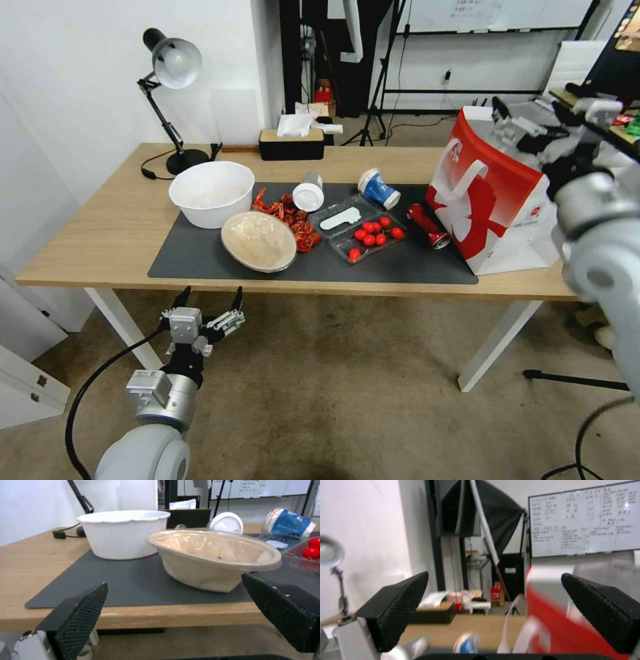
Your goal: Pick up the trash from the table and place it into the takeout bag.
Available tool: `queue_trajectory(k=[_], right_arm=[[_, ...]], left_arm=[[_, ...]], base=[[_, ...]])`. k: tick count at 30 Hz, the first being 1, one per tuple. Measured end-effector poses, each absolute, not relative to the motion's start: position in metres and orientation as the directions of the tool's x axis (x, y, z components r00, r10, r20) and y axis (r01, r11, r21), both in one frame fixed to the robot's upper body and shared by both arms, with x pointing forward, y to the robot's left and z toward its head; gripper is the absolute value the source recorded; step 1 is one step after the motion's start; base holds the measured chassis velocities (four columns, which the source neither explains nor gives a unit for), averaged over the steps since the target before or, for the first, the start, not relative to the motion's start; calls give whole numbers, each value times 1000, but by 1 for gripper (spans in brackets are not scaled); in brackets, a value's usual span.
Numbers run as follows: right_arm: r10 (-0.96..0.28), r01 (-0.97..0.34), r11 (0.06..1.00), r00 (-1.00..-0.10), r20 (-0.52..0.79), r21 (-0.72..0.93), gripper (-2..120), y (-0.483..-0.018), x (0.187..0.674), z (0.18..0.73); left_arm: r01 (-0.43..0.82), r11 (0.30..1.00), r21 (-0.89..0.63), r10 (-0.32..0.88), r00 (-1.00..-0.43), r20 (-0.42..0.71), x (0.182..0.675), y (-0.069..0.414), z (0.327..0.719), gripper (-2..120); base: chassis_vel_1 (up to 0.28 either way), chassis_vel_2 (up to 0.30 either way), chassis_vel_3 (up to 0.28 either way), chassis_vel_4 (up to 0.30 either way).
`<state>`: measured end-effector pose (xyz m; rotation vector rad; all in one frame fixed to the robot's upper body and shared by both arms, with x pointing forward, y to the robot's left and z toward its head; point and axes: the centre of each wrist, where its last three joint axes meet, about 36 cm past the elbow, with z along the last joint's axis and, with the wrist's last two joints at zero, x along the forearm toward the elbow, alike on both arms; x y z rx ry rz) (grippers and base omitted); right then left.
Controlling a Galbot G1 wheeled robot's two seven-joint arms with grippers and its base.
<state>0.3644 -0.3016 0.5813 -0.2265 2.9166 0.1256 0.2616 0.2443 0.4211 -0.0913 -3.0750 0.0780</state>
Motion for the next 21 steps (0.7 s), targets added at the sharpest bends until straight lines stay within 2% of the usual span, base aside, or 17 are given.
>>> queue_trajectory(k=[6,13,15,21], right_arm=[[-90,-106,991,-978,-190,77,100,-276,301,471],[-39,-52,993,-991,-127,104,100,-271,261,400],[-13,-20,994,-998,-58,110,100,-273,243,362],[-8,-10,994,-1000,-27,106,100,-276,242,351]], left_arm=[[58,996,-63,62,-996,71,260,245,418,100],[58,996,-72,64,-995,72,260,245,416,100],[66,995,-77,73,-994,82,259,244,412,100],[72,994,-76,78,-993,86,259,244,410,100]], base=[[0,0,0,0],[0,0,0,0],[0,0,0,0],[0,0,0,0]])
